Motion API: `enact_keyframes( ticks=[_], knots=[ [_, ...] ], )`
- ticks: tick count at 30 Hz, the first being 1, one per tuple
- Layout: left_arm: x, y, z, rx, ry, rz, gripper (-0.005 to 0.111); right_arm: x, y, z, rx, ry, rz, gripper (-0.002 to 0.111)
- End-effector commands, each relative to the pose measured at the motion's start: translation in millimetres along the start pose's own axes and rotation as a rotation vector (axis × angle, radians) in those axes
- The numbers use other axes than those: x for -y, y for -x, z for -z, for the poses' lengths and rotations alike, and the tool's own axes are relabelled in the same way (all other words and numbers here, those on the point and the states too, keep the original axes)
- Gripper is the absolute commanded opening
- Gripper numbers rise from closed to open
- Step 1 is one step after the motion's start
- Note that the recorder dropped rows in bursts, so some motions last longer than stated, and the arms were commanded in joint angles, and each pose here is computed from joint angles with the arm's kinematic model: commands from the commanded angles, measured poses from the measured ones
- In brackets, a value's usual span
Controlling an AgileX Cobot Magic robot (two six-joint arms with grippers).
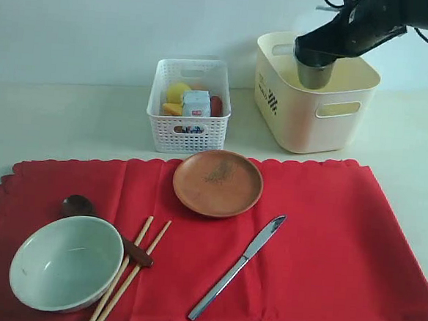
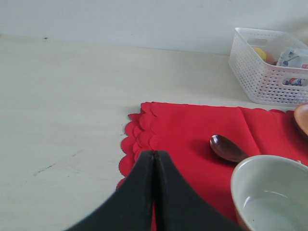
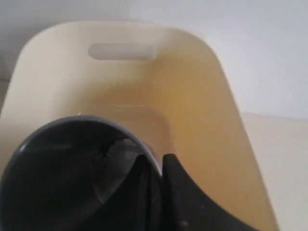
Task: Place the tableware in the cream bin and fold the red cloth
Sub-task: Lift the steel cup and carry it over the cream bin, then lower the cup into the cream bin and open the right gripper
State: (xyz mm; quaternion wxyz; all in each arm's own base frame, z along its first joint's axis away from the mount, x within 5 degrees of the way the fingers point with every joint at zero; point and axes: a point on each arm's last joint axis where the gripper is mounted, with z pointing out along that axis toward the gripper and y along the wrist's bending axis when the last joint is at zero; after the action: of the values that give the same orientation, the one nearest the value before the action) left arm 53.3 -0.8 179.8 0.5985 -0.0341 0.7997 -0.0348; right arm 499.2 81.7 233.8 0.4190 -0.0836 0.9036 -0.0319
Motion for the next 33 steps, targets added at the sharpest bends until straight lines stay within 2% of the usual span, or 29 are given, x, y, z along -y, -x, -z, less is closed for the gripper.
enact_keyframes(
  ticks=[1, 5, 20, 22, 23, 26, 30, 33],
  knots=[
    [0.4, 1, 0, 0.013, -0.006, 0.003, 0.001, 12, -6, -23, -0.134, 0.124, -0.033, 0.0],
    [0.4, 1, 0, 0.013, -0.006, 0.003, 0.001, 16, -8, -38, -0.225, 0.188, -0.064, 0.0],
    [0.4, 1, 0, 0.013, -0.006, 0.003, 0.001, 11, -34, -72, -0.305, 0.206, 0.014, 0.002],
    [0.4, 1, 0, 0.013, -0.006, 0.003, 0.001, 11, -33, -72, -0.302, 0.205, 0.014, 0.013],
    [0.4, 1, 0, 0.013, -0.006, 0.003, 0.001, 12, -31, -71, -0.297, 0.205, 0.014, 0.024],
    [0.4, 1, 0, 0.013, -0.006, 0.003, 0.001, 12, -26, -68, -0.287, 0.205, 0.015, 0.043],
    [0.4, 1, 0, 0.013, -0.006, 0.003, 0.001, 11, -20, -62, -0.292, 0.231, -0.006, 0.058],
    [0.4, 1, 0, 0.013, -0.006, 0.003, 0.001, 7, -17, -58, -0.301, 0.281, -0.03, 0.063]
  ],
)
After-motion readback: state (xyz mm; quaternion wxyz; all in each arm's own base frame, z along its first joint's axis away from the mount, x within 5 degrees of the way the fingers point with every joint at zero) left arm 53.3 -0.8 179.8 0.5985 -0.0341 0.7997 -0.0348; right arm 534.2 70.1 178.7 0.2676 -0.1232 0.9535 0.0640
